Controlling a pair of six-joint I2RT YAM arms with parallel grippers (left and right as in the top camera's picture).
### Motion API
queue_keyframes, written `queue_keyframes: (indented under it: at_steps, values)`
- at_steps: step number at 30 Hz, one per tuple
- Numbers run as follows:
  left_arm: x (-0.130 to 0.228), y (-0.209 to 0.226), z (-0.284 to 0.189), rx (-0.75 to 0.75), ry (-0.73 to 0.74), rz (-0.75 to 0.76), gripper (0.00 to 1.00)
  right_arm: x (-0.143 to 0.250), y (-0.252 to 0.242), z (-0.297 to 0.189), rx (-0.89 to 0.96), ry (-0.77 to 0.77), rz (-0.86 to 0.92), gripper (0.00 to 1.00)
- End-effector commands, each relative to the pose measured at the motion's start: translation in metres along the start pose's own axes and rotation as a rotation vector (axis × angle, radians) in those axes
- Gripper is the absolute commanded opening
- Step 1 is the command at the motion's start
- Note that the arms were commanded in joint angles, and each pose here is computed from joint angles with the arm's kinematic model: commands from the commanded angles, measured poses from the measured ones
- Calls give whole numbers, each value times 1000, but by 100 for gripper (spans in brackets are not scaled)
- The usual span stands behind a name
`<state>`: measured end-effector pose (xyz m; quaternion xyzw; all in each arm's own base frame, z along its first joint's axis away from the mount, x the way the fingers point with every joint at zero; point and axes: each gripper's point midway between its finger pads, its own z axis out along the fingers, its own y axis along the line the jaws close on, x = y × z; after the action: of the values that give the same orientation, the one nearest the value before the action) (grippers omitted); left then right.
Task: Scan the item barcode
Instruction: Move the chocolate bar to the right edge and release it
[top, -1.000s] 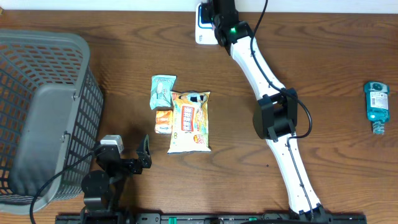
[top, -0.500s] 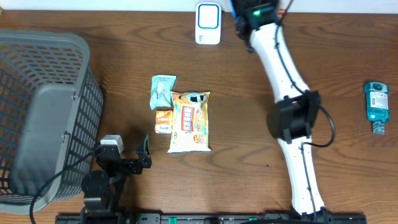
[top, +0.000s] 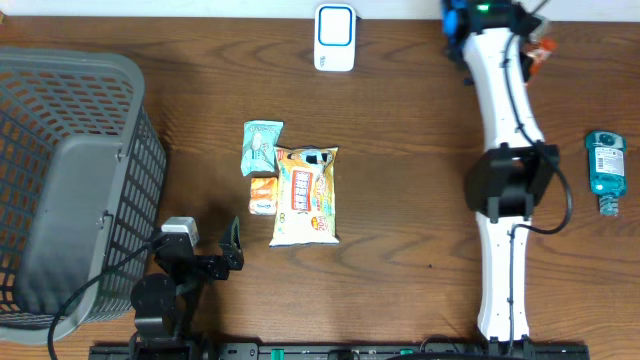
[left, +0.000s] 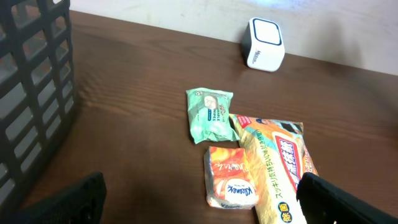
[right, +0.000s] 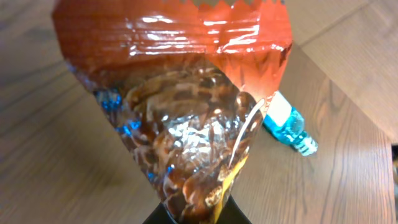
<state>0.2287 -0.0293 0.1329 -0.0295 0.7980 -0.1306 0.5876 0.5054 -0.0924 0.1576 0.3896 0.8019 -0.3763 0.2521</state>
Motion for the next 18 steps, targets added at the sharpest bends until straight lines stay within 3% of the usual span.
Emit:
queue_keyframes:
  at_steps: [1, 7, 14, 18]
  values:
    - [12, 0, 2, 6, 36, -18, 98, -9, -24, 38, 75, 30, 80, 1]
    - [12, 0, 2, 6, 36, -18, 98, 5, -38, 95, 141, 107, 96, 1]
    - [12, 0, 2, 6, 36, -18, 98, 24, -28, 187, 14, 207, -206, 1]
    - [12, 0, 2, 6, 36, -18, 98, 27, -63, 221, 68, 259, -166, 1]
